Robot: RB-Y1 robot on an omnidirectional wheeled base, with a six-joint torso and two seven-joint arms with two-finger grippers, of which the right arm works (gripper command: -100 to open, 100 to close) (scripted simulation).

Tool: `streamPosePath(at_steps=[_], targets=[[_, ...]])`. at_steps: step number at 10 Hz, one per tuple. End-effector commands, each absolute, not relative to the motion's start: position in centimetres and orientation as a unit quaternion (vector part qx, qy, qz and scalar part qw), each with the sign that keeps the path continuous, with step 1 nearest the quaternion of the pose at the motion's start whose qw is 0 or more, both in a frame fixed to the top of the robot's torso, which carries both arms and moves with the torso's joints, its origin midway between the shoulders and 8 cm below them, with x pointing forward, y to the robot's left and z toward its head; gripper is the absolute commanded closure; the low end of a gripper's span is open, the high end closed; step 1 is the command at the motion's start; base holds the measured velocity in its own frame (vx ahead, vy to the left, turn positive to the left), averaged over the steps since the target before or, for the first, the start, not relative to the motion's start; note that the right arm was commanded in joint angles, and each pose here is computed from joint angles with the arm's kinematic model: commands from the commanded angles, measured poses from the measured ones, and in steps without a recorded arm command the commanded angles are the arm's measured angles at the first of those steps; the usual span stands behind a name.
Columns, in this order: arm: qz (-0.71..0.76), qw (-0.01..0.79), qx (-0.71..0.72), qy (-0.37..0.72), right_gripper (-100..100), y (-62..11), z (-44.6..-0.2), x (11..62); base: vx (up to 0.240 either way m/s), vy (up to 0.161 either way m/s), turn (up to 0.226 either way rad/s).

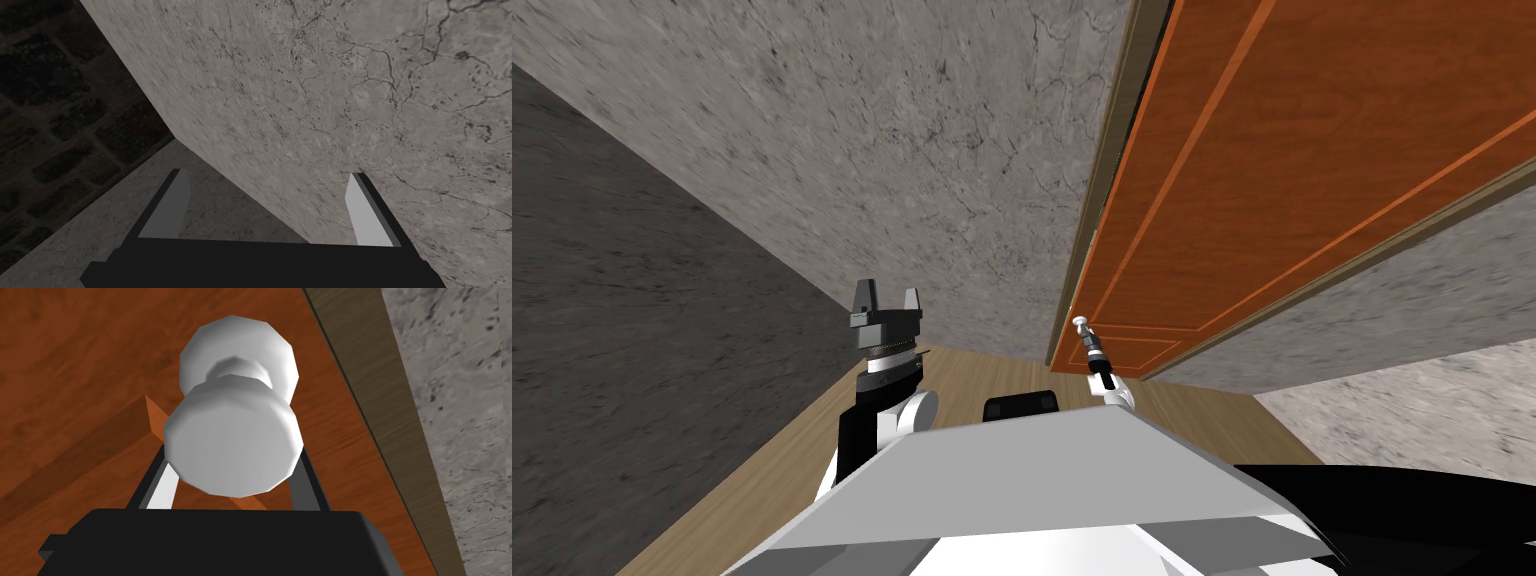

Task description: Pull the door open

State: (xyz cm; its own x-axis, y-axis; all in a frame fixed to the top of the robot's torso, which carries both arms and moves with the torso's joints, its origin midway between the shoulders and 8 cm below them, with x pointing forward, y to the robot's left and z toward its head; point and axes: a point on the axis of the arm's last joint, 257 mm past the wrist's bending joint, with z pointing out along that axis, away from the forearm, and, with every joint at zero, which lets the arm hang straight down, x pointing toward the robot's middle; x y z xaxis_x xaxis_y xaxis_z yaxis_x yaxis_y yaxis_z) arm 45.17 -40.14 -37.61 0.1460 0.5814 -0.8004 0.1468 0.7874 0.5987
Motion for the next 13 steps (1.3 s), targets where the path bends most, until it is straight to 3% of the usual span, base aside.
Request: streamPosePath(at_steps=[1, 13], targets=[[0.181, 0.693, 0.306, 0.627, 100, -39.2, -37.9, 45.2, -0.028, -0.009, 0.046], [0.286, 0.661, 0.413, 0.557, 100, -40.5, -37.6, 44.8, -0.030, -0.013, 0.051]])
